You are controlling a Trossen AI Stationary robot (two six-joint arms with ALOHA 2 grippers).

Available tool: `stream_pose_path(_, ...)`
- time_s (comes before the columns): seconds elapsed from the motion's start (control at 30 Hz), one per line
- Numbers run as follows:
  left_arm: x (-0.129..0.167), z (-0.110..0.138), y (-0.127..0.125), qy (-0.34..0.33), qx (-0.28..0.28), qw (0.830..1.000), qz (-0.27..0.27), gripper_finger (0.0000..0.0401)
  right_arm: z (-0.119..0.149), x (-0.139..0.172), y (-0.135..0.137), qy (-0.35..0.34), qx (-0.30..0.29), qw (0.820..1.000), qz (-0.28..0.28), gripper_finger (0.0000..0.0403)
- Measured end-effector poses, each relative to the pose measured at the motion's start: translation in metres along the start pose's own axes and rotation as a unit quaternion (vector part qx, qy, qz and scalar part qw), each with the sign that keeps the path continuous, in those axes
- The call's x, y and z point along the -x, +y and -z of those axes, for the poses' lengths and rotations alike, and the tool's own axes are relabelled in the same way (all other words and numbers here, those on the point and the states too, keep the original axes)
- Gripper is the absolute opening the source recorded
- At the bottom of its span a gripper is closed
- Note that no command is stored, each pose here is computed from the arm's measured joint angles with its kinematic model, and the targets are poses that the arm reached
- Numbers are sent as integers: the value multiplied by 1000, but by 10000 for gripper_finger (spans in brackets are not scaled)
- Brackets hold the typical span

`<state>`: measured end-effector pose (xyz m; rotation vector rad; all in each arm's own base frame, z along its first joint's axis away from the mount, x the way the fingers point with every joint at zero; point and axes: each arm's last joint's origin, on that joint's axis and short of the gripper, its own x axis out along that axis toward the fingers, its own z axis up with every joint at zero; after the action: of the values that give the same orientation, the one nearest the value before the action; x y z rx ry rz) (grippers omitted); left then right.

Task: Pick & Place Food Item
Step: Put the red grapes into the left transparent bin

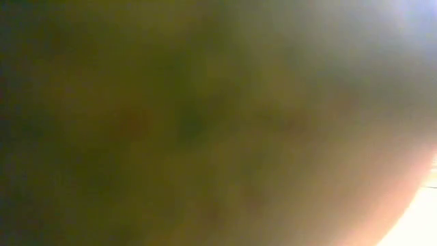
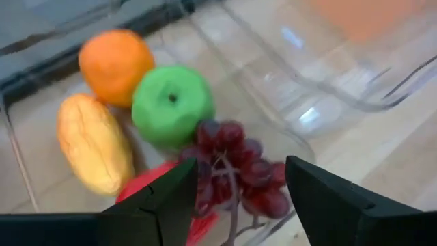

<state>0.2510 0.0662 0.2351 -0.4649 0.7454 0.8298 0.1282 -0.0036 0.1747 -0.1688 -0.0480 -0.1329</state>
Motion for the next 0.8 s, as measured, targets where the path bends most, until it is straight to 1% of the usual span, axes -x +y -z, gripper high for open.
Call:
stream_pose_path(0.2, -22, 8, -7, 42, -1, 999, 4, 207, 0, 0, 0, 0, 0, 1000, 0, 199)
stream_pose_path(0.4, -28, 8, -6, 47, -6, 999, -5, 186, 0, 0, 0, 0, 0, 1000, 0, 199)
stream_pose_path(0.53, -28, 3, -1, 34, -3, 999, -12, 178, 0, 0, 0, 0, 0, 1000, 0, 199)
stream_pose_path(0.63, -29, -1, -1, 20, 9, 1000, -5, 175, 0, 0, 0, 0, 0, 1000, 0, 199)
stream_pose_path(0.7, -30, -3, -2, 17, 14, 1000, 10, 175, 0, 0, 0, 0, 0, 1000, 0, 199)
stream_pose_path(0.8, -30, -3, -2, 28, 16, 999, 25, 175, 0, 0, 0, 0, 0, 1000, 0, 199)
